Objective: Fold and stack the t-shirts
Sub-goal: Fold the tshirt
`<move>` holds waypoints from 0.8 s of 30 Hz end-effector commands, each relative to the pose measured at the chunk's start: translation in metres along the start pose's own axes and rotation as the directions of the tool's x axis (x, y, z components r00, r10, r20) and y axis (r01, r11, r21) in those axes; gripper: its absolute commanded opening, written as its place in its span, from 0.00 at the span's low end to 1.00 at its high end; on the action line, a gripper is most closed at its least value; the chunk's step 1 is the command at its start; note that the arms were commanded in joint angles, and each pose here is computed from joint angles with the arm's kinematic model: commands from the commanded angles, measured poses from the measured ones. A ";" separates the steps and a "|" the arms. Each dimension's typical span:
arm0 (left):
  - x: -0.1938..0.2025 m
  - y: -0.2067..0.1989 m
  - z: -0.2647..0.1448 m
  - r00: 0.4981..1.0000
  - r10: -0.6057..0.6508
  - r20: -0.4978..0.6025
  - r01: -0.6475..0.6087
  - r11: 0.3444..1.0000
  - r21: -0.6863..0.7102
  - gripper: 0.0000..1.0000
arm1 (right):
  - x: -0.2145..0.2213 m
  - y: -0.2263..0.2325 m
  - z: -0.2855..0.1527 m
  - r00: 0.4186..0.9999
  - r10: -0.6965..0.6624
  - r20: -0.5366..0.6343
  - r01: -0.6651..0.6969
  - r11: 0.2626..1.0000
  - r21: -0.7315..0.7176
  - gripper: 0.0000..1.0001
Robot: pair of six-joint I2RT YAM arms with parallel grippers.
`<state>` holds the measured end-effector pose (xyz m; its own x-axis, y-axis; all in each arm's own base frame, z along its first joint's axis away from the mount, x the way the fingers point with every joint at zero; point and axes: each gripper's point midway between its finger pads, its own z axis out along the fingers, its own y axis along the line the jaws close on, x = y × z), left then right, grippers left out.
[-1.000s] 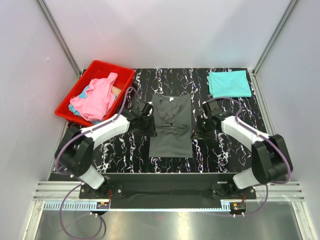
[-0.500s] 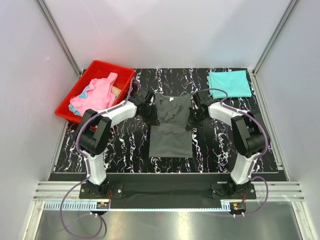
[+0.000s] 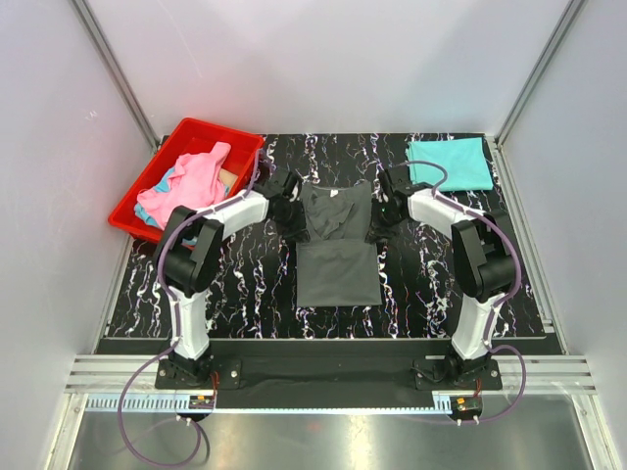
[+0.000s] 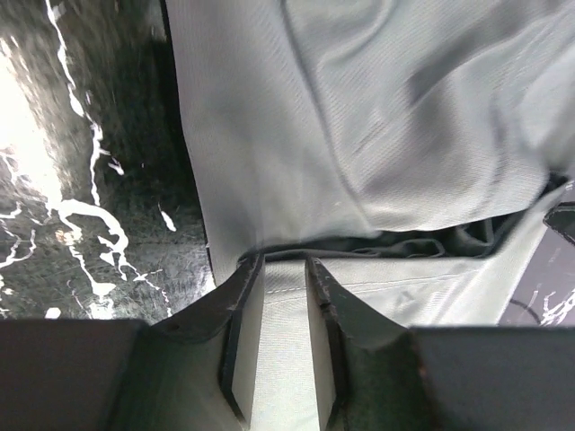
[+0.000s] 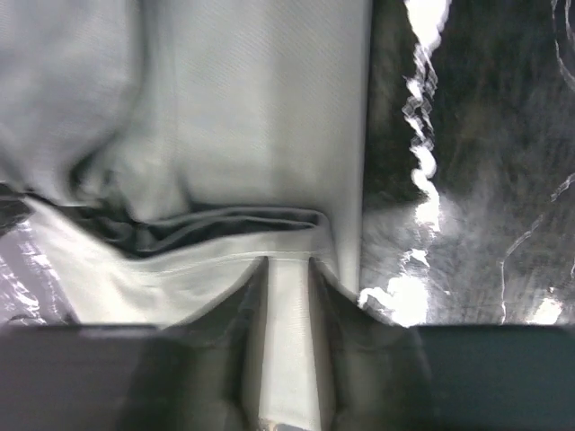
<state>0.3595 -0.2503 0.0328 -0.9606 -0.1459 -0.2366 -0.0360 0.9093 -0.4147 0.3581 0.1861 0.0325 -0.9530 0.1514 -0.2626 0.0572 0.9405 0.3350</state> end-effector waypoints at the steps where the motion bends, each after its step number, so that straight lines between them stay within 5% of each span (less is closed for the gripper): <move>1: -0.042 -0.021 -0.034 0.992 0.024 0.123 -0.031 0.998 0.057 0.31 | -0.038 0.034 -0.036 0.993 0.006 0.114 0.006 0.995 -0.099 0.35; 8: -0.062 -0.031 -0.030 0.990 0.002 0.138 -0.022 0.989 0.144 0.34 | -0.089 0.058 -0.012 0.986 0.064 0.156 -0.038 0.985 -0.167 0.54; 16: -0.068 -0.006 -0.005 0.992 -0.052 0.113 0.037 0.991 0.130 0.34 | -0.132 0.058 0.018 0.980 0.026 0.198 0.012 0.982 -0.188 0.52; 24: -0.117 -0.013 -0.039 0.969 -0.053 0.241 -0.007 0.971 0.240 0.32 | -0.140 0.058 0.018 0.978 -0.081 0.193 0.138 0.944 -0.299 0.55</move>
<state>0.4283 -0.2215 0.0466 -0.9188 -0.2689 -0.2889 -0.0820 0.8461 -0.5267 0.4807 0.2141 0.0444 -0.9100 0.1846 -0.3714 -0.0271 0.8671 0.4974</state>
